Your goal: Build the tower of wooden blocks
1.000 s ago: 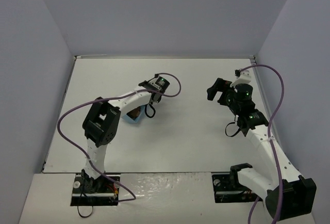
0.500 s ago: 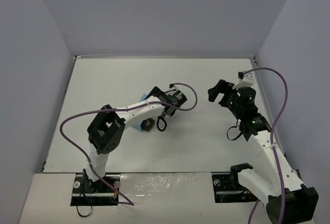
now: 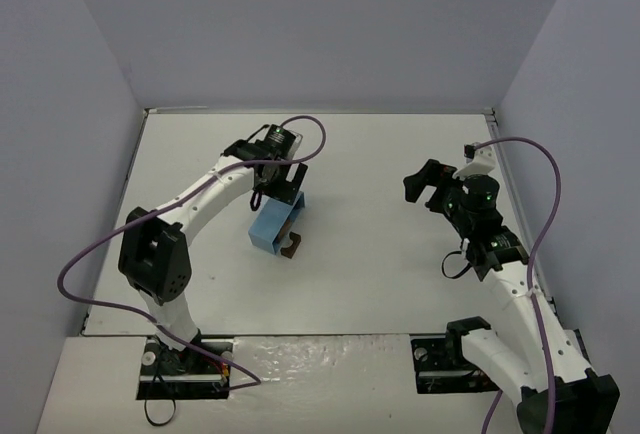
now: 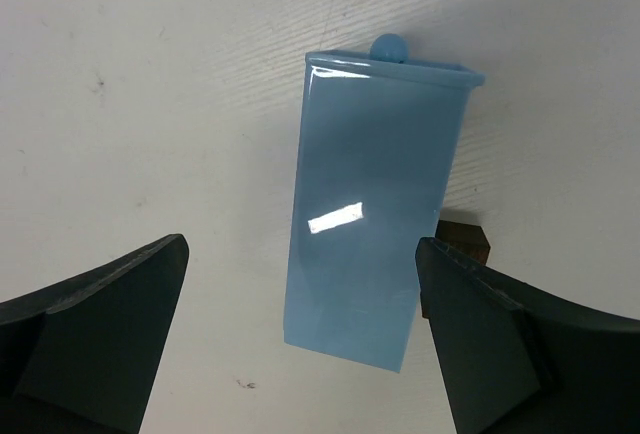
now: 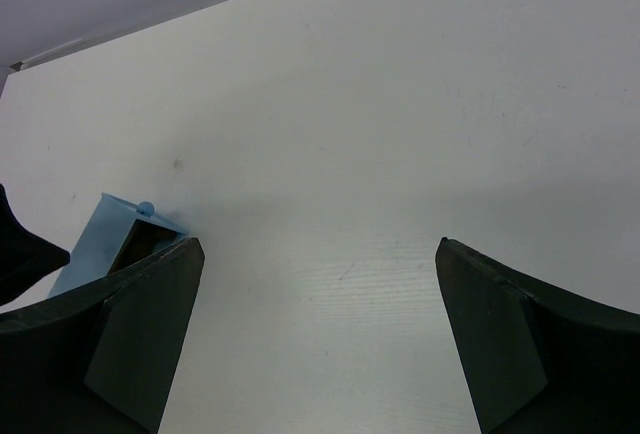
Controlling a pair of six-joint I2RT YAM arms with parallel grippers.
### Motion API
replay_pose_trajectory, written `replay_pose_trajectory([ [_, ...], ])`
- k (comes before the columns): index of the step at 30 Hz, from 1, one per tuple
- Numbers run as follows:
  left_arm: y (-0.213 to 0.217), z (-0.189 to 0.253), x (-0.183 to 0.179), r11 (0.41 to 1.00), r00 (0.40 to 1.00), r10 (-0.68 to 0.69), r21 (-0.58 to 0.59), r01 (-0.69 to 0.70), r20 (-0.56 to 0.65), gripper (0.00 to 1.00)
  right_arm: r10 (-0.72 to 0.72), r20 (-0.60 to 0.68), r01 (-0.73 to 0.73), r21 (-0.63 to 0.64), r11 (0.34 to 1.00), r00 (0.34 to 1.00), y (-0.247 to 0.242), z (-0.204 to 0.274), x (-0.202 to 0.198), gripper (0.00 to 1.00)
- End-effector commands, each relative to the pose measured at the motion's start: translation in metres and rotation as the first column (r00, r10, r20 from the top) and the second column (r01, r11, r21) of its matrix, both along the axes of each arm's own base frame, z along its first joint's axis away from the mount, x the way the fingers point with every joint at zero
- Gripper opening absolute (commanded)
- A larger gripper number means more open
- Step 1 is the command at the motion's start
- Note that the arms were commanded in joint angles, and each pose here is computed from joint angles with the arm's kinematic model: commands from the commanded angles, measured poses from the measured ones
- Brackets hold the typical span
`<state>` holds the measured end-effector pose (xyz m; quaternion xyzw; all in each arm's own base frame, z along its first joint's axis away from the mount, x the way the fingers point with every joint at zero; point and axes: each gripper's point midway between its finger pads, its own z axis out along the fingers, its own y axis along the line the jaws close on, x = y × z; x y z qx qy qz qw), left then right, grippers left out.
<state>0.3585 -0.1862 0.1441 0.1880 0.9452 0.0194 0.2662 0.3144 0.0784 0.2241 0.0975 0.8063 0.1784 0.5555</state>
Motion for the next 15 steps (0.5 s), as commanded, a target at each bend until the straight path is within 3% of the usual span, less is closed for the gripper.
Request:
replay_pose_trajectory([
  [1, -0.031, 0.001, -0.007, 0.978, 0.988, -0.151, -0.149, 0.147, -0.017, 0.97, -0.004, 0.074, 0.001, 0.03, 1.0, 0.997, 0.002, 0.02, 0.002, 1.0],
  [9, -0.038, -0.024, -0.006, 0.973, 0.982, -0.179, -0.156, 0.167, -0.061, 0.97, -0.002, 0.069, 0.0, 0.027, 1.0, 0.998, 0.002, 0.02, 0.003, 1.0],
  [15, -0.023, -0.042, 0.002, 0.99, 0.991, -0.118, -0.085, 0.113, -0.063, 0.97, -0.007, 0.073, 0.005, 0.03, 1.0, 0.997, 0.001, 0.023, 0.003, 1.0],
])
